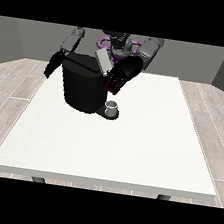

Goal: Insert the coffee pod into the coffee machine and close the lid

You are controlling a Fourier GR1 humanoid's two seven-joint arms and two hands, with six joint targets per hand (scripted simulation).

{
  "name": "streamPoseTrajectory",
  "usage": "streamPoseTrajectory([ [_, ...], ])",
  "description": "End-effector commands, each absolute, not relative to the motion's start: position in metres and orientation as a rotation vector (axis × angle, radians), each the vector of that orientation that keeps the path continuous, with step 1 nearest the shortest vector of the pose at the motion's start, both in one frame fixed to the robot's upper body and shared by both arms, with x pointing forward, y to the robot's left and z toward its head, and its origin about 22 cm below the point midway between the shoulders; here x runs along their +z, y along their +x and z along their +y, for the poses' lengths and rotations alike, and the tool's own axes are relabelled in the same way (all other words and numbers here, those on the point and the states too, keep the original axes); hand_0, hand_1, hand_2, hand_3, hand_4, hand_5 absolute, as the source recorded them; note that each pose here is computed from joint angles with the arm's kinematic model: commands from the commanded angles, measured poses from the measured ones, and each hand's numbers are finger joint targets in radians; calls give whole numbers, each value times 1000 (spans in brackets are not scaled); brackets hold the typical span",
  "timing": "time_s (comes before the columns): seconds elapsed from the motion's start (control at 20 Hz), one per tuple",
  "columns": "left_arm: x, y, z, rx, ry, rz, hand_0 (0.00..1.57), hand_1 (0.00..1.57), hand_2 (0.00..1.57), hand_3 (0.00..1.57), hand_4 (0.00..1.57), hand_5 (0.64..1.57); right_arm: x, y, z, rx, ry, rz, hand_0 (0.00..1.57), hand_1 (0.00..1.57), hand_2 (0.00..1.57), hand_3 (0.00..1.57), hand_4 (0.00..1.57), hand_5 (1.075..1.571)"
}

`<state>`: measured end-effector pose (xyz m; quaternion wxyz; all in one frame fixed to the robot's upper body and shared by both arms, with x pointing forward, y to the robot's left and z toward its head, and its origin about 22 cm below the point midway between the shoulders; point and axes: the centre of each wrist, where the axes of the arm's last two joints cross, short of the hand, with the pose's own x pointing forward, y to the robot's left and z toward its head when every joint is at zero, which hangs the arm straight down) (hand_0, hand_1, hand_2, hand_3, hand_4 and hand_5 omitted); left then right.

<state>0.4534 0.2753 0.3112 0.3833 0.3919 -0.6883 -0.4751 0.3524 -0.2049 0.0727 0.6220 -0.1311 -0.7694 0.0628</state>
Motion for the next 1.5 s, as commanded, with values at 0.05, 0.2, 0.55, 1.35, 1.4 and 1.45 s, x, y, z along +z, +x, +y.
streamPoseTrajectory([
  [0.05, 283, 459, 261, -1238, 972, -1693, 0, 0, 432, 326, 0, 1571, 53, 350, -212, 129, -331, -1703, 0, 0, 0, 0, 152, 1571],
  [0.2, 286, 460, 256, -1219, 945, -1683, 0, 0, 299, 199, 0, 1571, 49, 351, -215, 110, -300, -1678, 0, 0, 0, 0, 83, 1571],
  [0.55, 204, 458, 238, -1289, 730, -1598, 0, 0, 0, 0, 0, 1571, 2, 332, -270, -16, -358, -1506, 0, 0, 0, 0, 0, 1571],
  [1.35, -40, 367, 227, -393, -121, -1519, 0, 0, 0, 0, 421, 1571, -84, 243, -289, -54, -432, -1215, 0, 0, 0, 0, 0, 1571],
  [1.4, -57, 353, 234, -369, -129, -1442, 0, 0, 0, 0, 393, 1571, -89, 231, -286, -21, -403, -1201, 0, 0, 0, 0, 0, 1571],
  [1.45, -51, 356, 236, -379, -106, -1475, 0, 0, 0, 0, 372, 1571, -72, 251, -295, -61, -393, -1279, 0, 0, 0, 0, 0, 1571],
])
